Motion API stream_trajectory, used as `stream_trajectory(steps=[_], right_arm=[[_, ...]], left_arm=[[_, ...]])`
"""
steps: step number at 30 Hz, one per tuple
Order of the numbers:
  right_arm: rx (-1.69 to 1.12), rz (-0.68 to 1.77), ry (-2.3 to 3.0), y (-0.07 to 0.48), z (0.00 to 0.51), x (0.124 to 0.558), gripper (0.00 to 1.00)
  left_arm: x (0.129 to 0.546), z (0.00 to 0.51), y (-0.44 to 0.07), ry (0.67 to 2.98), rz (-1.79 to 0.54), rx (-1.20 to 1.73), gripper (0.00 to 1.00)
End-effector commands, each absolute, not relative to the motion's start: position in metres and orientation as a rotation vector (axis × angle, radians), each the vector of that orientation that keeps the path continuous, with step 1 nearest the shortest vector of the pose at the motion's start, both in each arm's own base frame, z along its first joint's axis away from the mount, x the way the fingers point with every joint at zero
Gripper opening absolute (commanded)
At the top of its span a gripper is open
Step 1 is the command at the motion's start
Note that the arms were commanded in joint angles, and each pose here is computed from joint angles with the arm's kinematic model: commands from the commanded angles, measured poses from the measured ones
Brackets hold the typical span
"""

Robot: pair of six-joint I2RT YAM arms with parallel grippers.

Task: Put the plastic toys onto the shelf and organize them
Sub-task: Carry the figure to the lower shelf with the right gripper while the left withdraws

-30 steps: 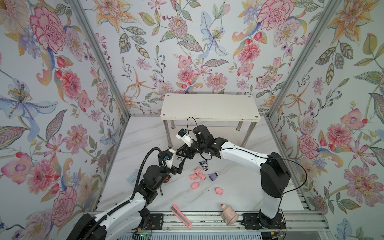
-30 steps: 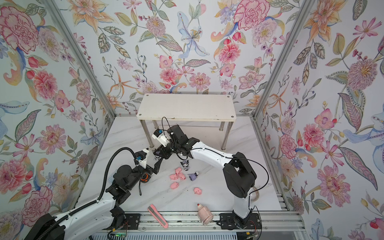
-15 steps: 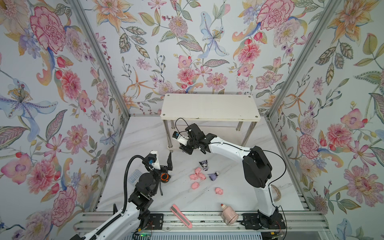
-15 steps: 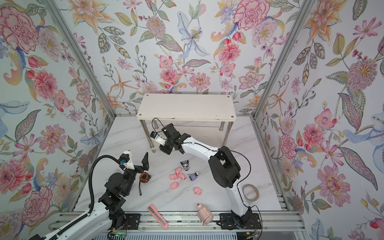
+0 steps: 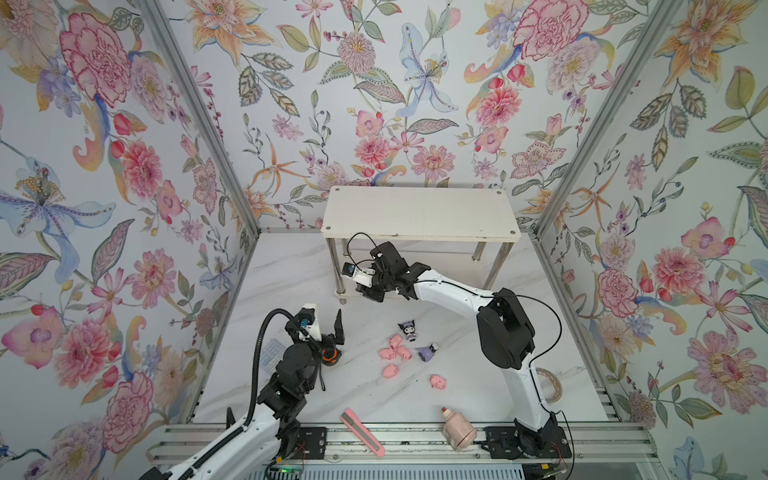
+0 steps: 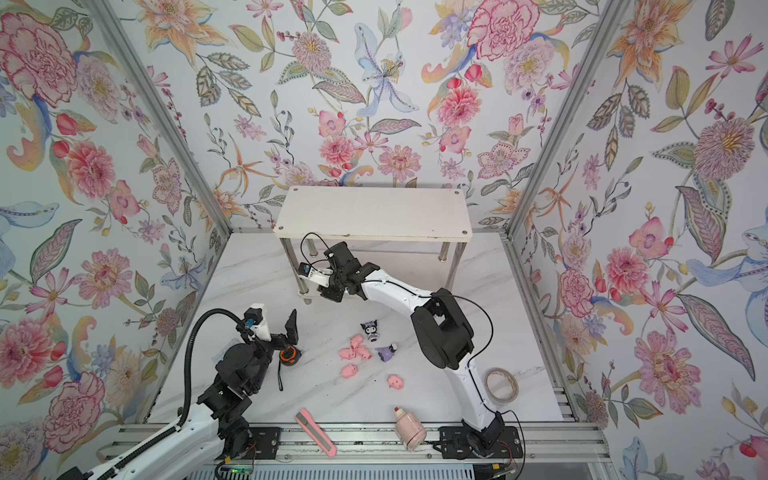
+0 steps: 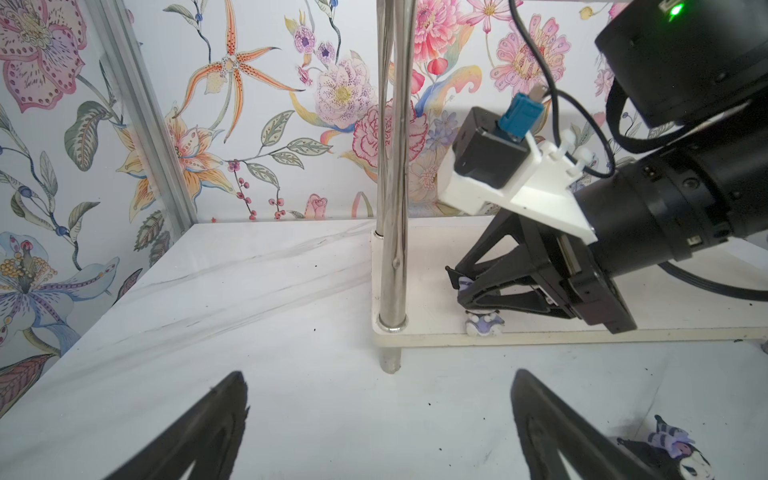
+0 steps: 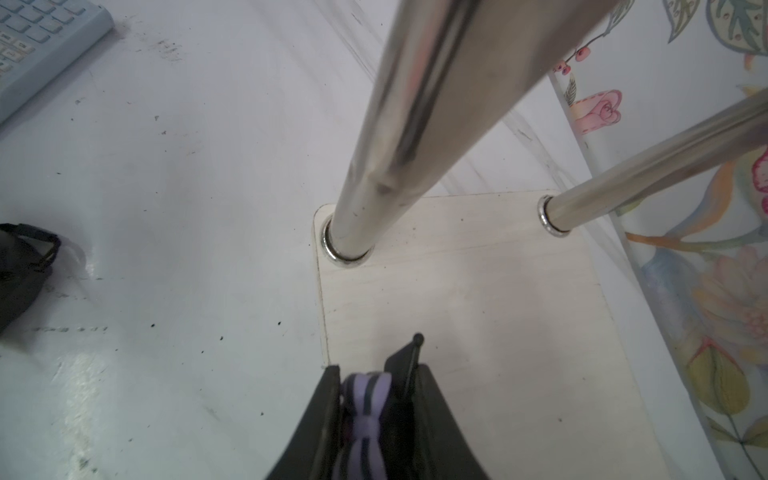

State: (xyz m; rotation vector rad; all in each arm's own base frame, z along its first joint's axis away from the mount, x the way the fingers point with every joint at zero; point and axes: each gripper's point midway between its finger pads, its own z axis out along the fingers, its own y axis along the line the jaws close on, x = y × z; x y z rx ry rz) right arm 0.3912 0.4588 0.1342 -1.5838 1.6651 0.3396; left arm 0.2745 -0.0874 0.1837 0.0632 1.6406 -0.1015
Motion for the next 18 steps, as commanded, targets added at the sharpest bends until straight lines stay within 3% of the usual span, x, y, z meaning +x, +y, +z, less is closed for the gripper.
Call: stream_trajectory(steps=[1, 18], right_arm=[[-1.571, 0.330, 1.538, 0.468, 0.142, 0.399, 0.11], [-1.571, 0.400, 1.279, 0.469, 0.139, 0.393, 0.12]], left_arm=[[0.276, 0.191, -0.085, 1.640, -0.100, 0.028, 0.99], [0.278, 0.186, -0.085, 1.664, -0.121, -0.001, 0.99]])
